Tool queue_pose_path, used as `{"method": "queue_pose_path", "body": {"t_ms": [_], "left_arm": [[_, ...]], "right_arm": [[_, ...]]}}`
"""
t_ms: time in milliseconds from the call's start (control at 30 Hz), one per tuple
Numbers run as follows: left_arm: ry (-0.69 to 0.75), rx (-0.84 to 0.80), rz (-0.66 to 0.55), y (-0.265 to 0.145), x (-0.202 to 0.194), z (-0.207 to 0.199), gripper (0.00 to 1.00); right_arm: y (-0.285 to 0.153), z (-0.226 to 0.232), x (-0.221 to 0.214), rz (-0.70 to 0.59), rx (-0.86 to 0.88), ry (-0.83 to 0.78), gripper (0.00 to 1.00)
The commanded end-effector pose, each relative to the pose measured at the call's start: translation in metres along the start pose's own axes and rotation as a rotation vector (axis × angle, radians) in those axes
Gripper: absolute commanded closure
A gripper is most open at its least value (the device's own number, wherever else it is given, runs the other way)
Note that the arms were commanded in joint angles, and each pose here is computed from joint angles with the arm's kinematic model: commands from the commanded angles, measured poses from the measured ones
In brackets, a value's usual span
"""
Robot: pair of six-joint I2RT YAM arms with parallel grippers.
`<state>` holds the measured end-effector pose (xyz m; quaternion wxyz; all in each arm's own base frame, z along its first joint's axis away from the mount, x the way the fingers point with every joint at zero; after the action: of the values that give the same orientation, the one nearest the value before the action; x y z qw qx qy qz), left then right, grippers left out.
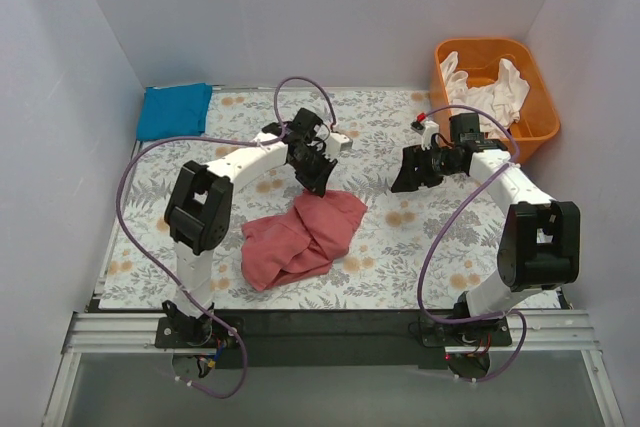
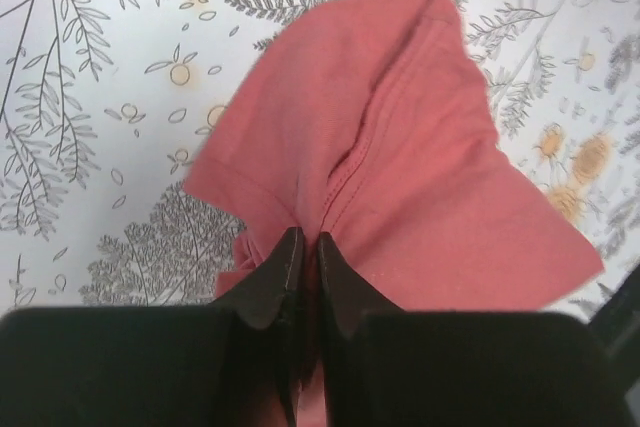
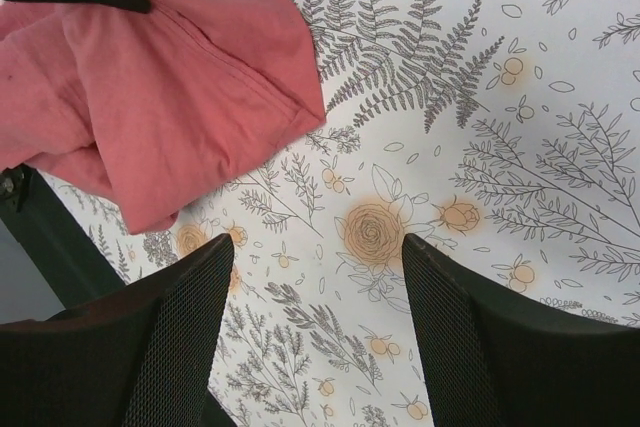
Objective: Fold and stack the t-shirts
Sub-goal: Flatten the tshirt out
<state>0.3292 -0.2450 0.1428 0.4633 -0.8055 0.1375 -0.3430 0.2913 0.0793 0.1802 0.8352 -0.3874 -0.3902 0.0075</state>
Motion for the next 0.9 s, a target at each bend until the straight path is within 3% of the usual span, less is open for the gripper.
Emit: {"method": "queue_pose_path", "body": {"t_ms": [0, 133, 233, 333, 500, 667, 867], "left_arm": [[0.022, -0.055, -0.136, -0.064, 0.019, -0.007, 1.0], [-0.109, -0.091, -0.422, -0.162, 0.028, 0.028, 1.0], [-0.107, -0.046, -0.501, -0.216, 0.0, 0.048, 1.0], [-0.113, 0.018, -0.457, -0.238, -0.051, 0.064, 1.0], [-0.237, 0.084, -0.335, -0.226, -0.122, 0.081, 1.0], [-0.242, 0.124, -0.341, -0.228, -0.136, 0.08, 1.0], [-0.244, 0.128, -0.332, -0.23, -0.144, 0.07, 1.0]], "right_arm": [[0.001, 0.002, 0.003, -0.01, 0.037, -0.012, 0.26], [0.01, 0.006, 0.002, -0.003, 0.066, -0.021, 0.27], [0.027, 0.015, 0.003, 0.012, 0.097, -0.056, 0.28], [0.049, 0.029, 0.009, 0.027, 0.136, -0.117, 0.28], [0.097, 0.053, 0.027, 0.031, 0.191, -0.216, 0.27], [0.154, 0.056, 0.051, 0.051, 0.126, -0.293, 0.33], [0.199, 0.062, 0.1, -0.043, 0.068, -0.44, 0.37]]}}
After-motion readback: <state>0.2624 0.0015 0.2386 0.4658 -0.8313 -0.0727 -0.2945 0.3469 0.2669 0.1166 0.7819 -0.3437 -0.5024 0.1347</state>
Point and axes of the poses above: each gripper's point midway between its finger pads, its own y axis out along the fingers, its own z axis along the line the jaws close on, x = y × z, the point moved 9 cm from there along -y, back along the fingers, and after that the axes turned 10 degrees about -y, right-handed, at the moved point
